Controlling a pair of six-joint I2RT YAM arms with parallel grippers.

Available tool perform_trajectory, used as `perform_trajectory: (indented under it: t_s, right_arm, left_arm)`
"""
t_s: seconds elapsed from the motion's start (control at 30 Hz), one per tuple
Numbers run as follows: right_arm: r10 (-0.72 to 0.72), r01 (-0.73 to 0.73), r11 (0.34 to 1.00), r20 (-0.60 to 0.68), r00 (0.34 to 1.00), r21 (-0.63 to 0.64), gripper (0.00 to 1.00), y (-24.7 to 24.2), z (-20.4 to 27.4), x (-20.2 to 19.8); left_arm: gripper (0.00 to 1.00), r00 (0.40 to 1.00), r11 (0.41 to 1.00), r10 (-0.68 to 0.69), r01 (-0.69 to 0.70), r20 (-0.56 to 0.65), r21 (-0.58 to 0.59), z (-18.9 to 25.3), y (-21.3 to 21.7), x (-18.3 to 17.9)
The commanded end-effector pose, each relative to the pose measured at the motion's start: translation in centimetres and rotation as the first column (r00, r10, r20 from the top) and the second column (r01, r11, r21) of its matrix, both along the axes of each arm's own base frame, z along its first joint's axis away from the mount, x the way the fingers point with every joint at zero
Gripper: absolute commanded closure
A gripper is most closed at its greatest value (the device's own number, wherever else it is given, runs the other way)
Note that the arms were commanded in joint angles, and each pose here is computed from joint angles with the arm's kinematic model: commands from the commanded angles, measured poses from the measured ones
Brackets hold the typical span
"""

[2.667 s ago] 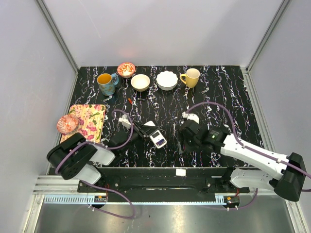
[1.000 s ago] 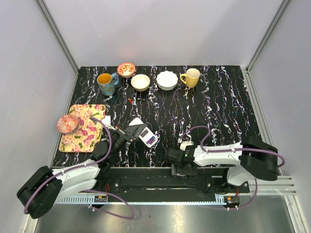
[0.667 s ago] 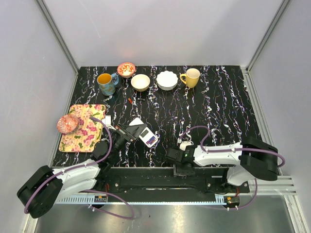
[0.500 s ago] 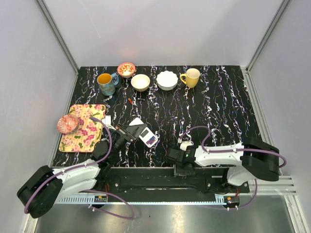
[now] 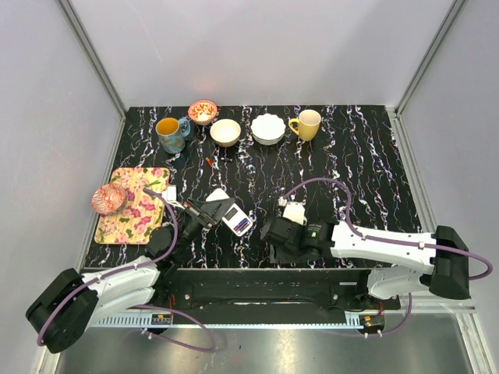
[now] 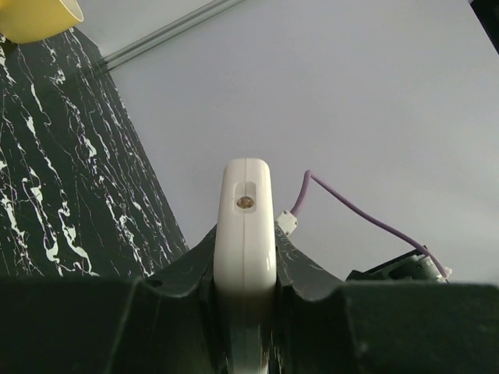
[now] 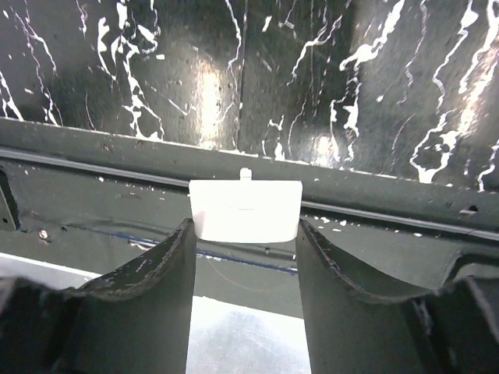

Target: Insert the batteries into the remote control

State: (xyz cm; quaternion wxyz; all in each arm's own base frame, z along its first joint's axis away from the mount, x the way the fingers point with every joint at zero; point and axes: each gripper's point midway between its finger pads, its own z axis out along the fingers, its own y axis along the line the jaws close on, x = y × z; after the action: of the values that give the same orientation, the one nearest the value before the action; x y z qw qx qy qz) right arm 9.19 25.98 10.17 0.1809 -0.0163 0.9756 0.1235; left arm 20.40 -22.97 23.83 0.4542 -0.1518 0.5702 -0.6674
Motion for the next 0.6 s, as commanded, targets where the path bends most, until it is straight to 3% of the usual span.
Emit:
perform_trajectory:
  t_s: [0.0, 0.27, 0.47, 0.57]
  right_arm:
    - [-0.013, 0.023, 0.995, 0.099, 0.995, -0.102, 0.68, -2.8, 1.0, 2.8]
    - [0.081, -0.043, 0.981, 0.194, 0.978, -0.190, 0.70, -3.8, 2.8, 6.3]
    - [0.203, -0.141, 0.959, 0.244, 0.948, -0.246, 0.95, -4.1, 6.0, 7.1]
    - [0.241, -0.164, 0.943, 0.257, 0.936, -0.289, 1.00, -4.7, 6.9, 7.4]
  left_arm:
    - [1.00, 1.000, 1.000, 0.003, -0.002, 0.015, -0.023, -0.4, 0.8, -0.8]
    - [1.00, 1.000, 1.000, 0.013, -0.013, -0.022, 0.012, -1.0, 0.6, -0.2]
    - [1.00, 0.997, 0.999, 0.005, -0.001, -0.077, 0.044, -1.6, -0.8, 1.2]
    - [1.00, 0.995, 1.000, 0.011, -0.010, -0.098, 0.015, -1.6, -1.2, 2.0]
